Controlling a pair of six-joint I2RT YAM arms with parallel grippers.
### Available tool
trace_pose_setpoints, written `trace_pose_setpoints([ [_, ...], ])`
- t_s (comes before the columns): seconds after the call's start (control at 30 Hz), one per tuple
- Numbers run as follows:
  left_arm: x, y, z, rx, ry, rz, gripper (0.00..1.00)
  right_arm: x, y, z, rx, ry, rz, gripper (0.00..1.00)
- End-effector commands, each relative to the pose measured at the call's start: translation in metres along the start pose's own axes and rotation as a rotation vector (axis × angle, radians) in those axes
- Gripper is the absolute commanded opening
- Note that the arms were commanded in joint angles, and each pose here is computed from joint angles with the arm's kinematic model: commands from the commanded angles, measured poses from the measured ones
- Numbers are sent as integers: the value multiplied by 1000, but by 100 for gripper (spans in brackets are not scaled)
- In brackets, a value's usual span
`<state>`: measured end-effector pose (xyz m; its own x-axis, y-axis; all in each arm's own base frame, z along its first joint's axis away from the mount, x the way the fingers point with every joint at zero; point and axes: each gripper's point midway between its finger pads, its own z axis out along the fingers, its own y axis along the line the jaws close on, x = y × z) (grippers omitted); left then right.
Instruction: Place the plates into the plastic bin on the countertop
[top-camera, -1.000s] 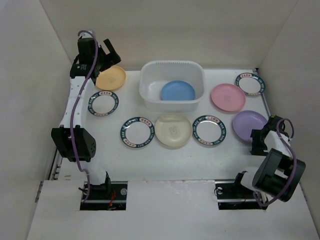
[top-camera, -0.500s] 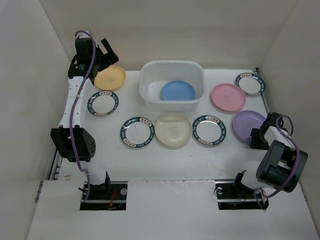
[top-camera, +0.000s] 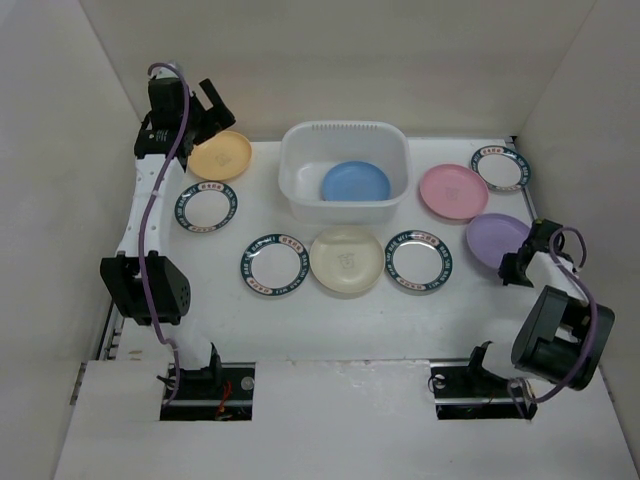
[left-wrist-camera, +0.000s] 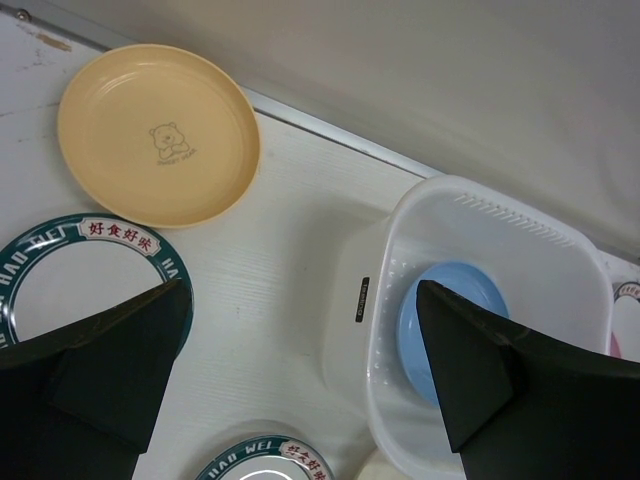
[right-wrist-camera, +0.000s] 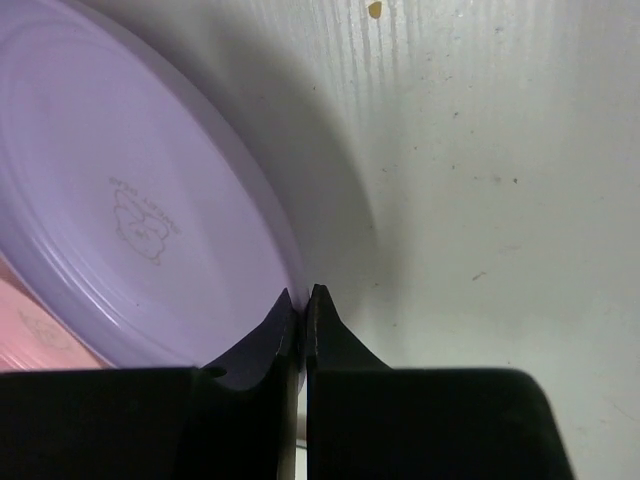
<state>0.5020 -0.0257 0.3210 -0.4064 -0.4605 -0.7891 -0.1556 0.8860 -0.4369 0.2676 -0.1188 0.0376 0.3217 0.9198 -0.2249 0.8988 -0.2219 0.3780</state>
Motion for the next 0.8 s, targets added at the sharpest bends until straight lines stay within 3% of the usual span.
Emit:
trace_pose_setpoints([
  [0.0,-26,-14,-25,46,-89,-5,100,-4,-16,-14,29,-29,12,0],
  [0.23,-27,-16,-25,47,-91,-11,100,-2,-38,-99,-96,-33,-13,0],
  [0.37,-27,-15,-23,44,-92,-15,100,5,0,-161,-321,-22,-95,0],
  [0.57,-8,-24,-26,40,-57,-9,100,64,103,-232,-595,76,-454,0],
  [0.77,23,-11,-38,6,-4,-9,100,145,177,-274,-727,29,-912,0],
])
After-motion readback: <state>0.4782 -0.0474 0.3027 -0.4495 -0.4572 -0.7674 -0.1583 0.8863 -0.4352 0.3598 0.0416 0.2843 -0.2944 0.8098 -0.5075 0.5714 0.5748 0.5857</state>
